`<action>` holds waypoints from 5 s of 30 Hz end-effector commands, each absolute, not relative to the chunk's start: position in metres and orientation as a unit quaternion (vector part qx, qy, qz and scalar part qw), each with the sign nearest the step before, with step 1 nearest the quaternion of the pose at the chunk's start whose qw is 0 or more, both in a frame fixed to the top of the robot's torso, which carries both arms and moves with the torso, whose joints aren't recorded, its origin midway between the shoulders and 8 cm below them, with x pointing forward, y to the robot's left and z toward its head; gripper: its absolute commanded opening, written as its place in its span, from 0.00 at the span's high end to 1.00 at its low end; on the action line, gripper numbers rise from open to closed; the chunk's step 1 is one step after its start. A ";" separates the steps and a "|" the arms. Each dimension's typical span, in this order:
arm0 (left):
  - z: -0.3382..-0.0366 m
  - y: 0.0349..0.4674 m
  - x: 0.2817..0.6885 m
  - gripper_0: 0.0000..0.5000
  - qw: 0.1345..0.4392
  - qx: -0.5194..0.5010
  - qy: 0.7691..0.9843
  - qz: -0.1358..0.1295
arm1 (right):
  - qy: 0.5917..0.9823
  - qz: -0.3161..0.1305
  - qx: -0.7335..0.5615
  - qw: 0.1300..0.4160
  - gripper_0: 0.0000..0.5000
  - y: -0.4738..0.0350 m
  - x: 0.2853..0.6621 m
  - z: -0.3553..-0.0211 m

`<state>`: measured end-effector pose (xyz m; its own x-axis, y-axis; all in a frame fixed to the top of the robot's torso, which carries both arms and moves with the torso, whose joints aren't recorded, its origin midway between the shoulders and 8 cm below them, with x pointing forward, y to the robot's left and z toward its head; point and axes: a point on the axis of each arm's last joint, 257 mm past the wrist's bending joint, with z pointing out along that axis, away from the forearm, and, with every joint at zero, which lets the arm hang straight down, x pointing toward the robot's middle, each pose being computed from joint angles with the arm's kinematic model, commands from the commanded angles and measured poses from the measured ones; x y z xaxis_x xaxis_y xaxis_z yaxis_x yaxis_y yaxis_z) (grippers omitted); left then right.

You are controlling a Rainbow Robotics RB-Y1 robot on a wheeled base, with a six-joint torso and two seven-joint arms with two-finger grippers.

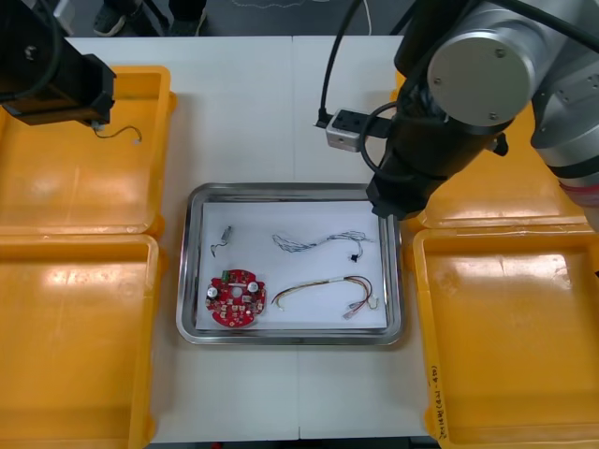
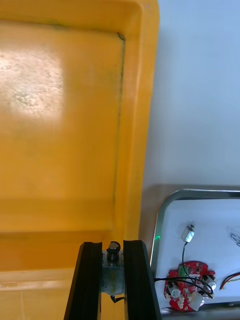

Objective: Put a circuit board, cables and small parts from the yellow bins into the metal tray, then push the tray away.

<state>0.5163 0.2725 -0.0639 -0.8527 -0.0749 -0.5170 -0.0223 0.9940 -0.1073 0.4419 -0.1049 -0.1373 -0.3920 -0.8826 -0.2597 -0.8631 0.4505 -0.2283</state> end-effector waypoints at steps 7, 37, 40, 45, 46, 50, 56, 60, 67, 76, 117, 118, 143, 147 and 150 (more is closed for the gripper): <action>-0.069 0.216 0.502 1.00 0.262 -0.031 0.963 -0.051 | 0.889 0.007 -0.412 0.198 0.06 -0.169 0.430 -0.127; -0.155 0.092 0.469 0.99 0.211 0.013 0.975 -0.062 | 0.975 0.030 -0.094 0.197 0.05 -0.291 0.382 -0.164; -0.166 0.093 0.467 1.00 0.209 0.011 0.976 -0.054 | 0.977 0.024 -0.069 0.198 0.06 -0.306 0.380 -0.166; -0.187 0.095 0.462 0.99 0.201 0.013 0.979 -0.037 | 0.980 0.016 -0.041 0.193 0.06 -0.323 0.374 -0.174; -0.190 0.095 0.463 1.00 0.201 0.012 0.979 -0.035 | 0.981 0.015 -0.038 0.191 0.05 -0.324 0.373 -0.176; -0.202 0.090 0.466 0.99 0.198 0.018 0.979 -0.034 | 0.983 0.013 -0.017 0.183 0.06 -0.333 0.366 -0.184; -0.217 0.081 0.475 1.00 0.200 0.028 0.979 -0.039 | 0.986 0.018 0.008 0.167 0.06 -0.341 0.352 -0.196; -0.228 0.081 0.482 1.00 0.201 0.029 0.978 -0.037 | 0.986 0.023 0.018 0.165 0.06 -0.340 0.351 -0.198; -0.240 0.079 0.487 0.99 0.196 0.031 0.979 -0.036 | 0.985 0.030 0.030 0.169 0.06 -0.338 0.352 -0.197; -0.247 0.080 0.486 0.97 0.191 0.037 0.980 -0.032 | 0.984 0.039 0.036 0.172 0.05 -0.335 0.354 -0.196; -0.078 0.149 0.497 0.00 0.314 0.049 0.947 -0.047 | 0.984 0.040 0.032 0.172 0.06 -0.334 0.354 -0.196; -0.077 0.153 0.497 0.00 0.314 0.049 0.947 -0.045 | 0.984 0.040 0.032 0.171 0.06 -0.334 0.353 -0.197; -0.056 0.339 0.509 0.00 0.269 -0.003 0.962 0.032 | 0.985 0.049 0.019 0.166 0.06 -0.328 0.351 -0.198; -0.068 0.355 0.499 0.00 0.261 -0.012 0.965 0.029 | 0.985 0.050 0.017 0.167 0.06 -0.327 0.351 -0.197; -0.081 0.365 0.489 0.00 0.254 -0.005 0.967 0.030 | 0.985 0.051 0.015 0.166 0.06 -0.327 0.351 -0.197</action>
